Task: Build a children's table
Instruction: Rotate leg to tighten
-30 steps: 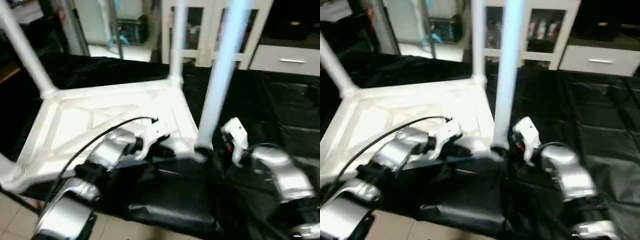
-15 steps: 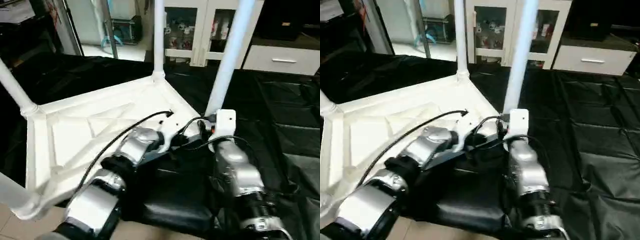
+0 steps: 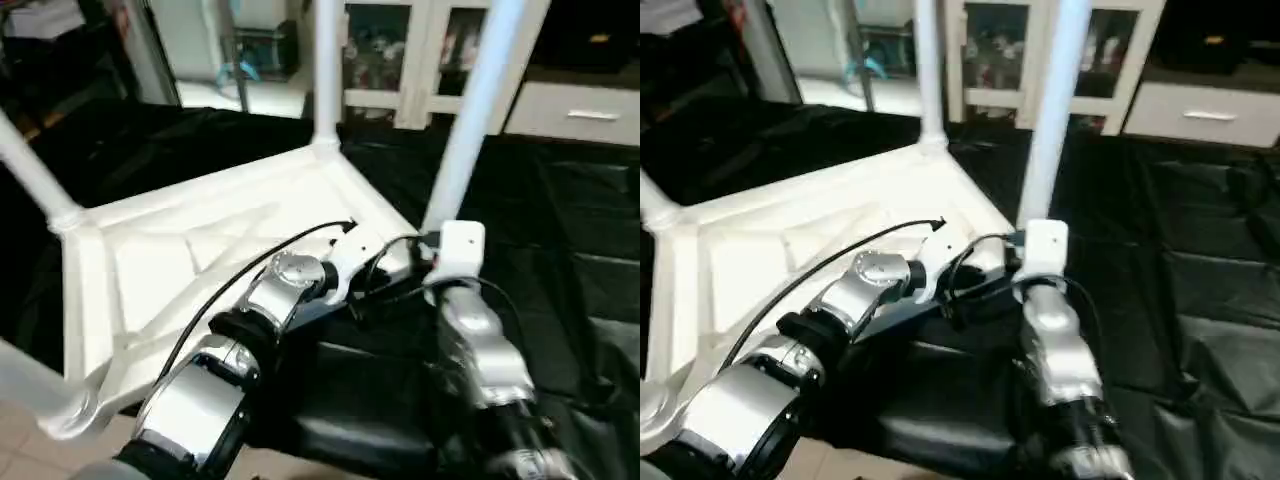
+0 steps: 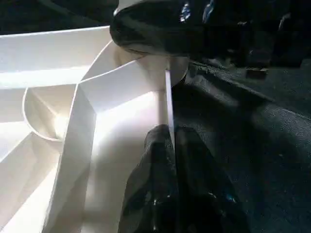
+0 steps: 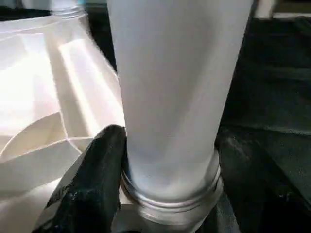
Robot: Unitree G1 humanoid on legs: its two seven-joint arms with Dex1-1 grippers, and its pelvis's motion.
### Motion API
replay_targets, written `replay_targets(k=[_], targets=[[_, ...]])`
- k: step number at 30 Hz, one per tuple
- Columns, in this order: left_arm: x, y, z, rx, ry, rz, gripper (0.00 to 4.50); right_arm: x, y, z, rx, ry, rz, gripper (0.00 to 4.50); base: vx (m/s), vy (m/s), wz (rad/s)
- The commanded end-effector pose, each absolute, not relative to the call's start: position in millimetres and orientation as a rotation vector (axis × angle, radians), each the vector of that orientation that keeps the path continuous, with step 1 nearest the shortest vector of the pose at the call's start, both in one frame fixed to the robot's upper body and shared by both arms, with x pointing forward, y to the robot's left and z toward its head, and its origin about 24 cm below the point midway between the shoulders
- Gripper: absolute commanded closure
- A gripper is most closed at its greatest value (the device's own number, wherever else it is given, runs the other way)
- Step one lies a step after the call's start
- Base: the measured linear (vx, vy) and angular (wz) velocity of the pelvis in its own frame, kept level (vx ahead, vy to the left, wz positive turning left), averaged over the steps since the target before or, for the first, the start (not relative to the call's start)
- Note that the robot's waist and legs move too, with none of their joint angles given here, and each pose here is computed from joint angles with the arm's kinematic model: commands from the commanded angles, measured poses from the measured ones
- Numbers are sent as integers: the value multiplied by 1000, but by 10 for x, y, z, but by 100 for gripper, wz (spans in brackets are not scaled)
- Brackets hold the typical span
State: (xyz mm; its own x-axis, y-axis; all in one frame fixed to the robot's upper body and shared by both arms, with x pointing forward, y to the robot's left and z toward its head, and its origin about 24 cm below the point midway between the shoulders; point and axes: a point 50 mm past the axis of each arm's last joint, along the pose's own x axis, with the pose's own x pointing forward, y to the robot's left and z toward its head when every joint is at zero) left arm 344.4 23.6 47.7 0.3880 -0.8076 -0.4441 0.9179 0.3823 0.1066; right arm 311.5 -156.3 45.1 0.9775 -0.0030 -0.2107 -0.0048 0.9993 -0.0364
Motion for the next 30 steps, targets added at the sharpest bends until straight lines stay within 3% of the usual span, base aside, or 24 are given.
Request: replay_targets(k=[1, 3, 5, 6, 7, 10, 15, 18, 22, 25, 27, 30], targets=[[3446, 329, 383, 424, 394, -1106, 450, 3048, -1601, 523, -7, 206, 101, 159, 0, 0, 0], [3439, 308, 386, 436, 382, -1124, 450, 2894, -1664, 567, 25, 210, 255, 159, 0, 0, 0], [3437, 289, 403, 442, 363, -1140, 450, 2788, -1711, 589, 8, 216, 342, 159, 0, 0, 0], [3431, 254, 433, 442, 338, -1169, 450, 2623, -1804, 609, -22, 231, 466, 159, 0, 0, 0], [3430, 250, 436, 442, 335, -1172, 450, 2605, -1814, 611, -25, 234, 479, 159, 0, 0, 0], [3403, 179, 499, 446, 250, -1238, 450, 2293, -1914, 635, -65, 293, 716, 159, 0, 0, 0], [3316, 108, 515, 431, 190, -1355, 450, 2099, -1977, 710, -60, 352, 870, 159, 0, 0, 0], [3256, 57, 521, 380, 164, -1424, 450, 2055, -1922, 755, -51, 363, 933, 159, 0, 0, 0], [3200, -35, 543, 355, 109, -1467, 450, 2149, -1825, 732, -78, 323, 888, 159, 0, 0, 0], [3255, -47, 626, 356, 47, -1403, 450, 2205, -1721, 712, -57, 317, 892, 159, 0, 0, 0], [3344, 25, 701, 308, 54, -1349, 406, 2229, -1633, 696, -68, 324, 935, 124, 0, 0, 0], [3455, 177, 790, 265, 41, -1270, 383, 2255, -1591, 694, -74, 328, 967, 124, 0, 0, 0]])
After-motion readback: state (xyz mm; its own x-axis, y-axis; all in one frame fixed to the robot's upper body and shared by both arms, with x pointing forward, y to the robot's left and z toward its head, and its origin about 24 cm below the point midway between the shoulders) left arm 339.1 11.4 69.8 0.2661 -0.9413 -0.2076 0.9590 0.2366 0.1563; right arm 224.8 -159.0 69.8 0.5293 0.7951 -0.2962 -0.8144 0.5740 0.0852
